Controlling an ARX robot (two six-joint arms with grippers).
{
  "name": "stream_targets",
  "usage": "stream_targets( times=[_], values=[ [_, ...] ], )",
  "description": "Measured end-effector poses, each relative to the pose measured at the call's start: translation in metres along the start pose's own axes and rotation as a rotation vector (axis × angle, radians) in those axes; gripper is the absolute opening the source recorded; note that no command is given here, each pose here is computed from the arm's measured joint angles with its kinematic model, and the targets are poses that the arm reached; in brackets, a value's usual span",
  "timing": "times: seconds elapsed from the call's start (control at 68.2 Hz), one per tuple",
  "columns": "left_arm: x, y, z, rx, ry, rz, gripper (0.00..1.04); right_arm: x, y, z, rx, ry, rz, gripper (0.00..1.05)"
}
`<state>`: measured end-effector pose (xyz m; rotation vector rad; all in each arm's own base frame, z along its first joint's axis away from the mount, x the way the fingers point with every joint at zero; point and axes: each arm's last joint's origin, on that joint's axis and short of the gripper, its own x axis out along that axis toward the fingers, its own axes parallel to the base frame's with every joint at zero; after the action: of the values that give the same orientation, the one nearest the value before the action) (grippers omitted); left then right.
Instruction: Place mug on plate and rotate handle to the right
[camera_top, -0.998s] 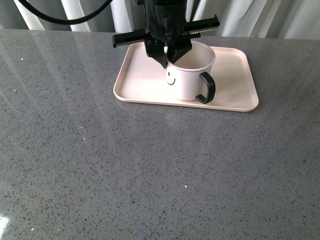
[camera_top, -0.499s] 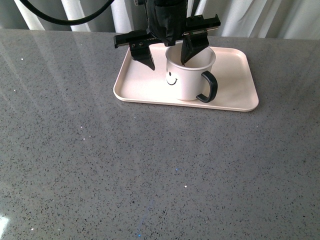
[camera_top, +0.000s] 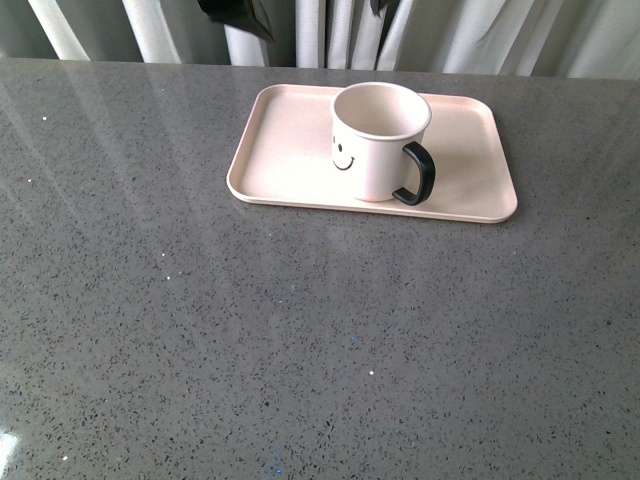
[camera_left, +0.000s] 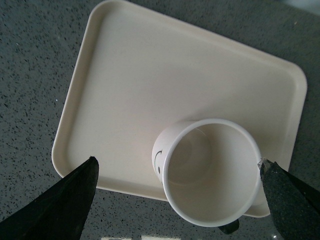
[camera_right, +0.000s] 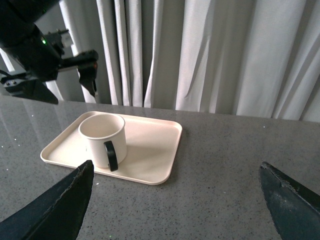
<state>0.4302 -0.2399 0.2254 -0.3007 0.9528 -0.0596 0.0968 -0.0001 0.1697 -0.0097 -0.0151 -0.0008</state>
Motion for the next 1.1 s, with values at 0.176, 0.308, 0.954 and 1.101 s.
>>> stream_targets(
  times=[0.176,0.308,0.954,1.101],
  values=[
    [-0.029,0.018,0.007,0.108,-0.376,0.052,0.85,0.0,0.0,0.0,0.0,0.0,0.0,0.96],
    [-0.063,0.078,-0.011,0.238,-0.77,0.029,0.61,0.0,0.0,0.0,0.0,0.0,0.0,0.96],
    [-0.136,0.235,-0.153,0.291,-0.946,0.056,0.01,0.0,0.0,0.0,0.0,0.0,0.0,0.96],
    [-0.145,0.246,-0.17,0.294,-0.946,0.049,0.01,0.0,0.0,0.0,0.0,0.0,0.0,0.96]
  ],
)
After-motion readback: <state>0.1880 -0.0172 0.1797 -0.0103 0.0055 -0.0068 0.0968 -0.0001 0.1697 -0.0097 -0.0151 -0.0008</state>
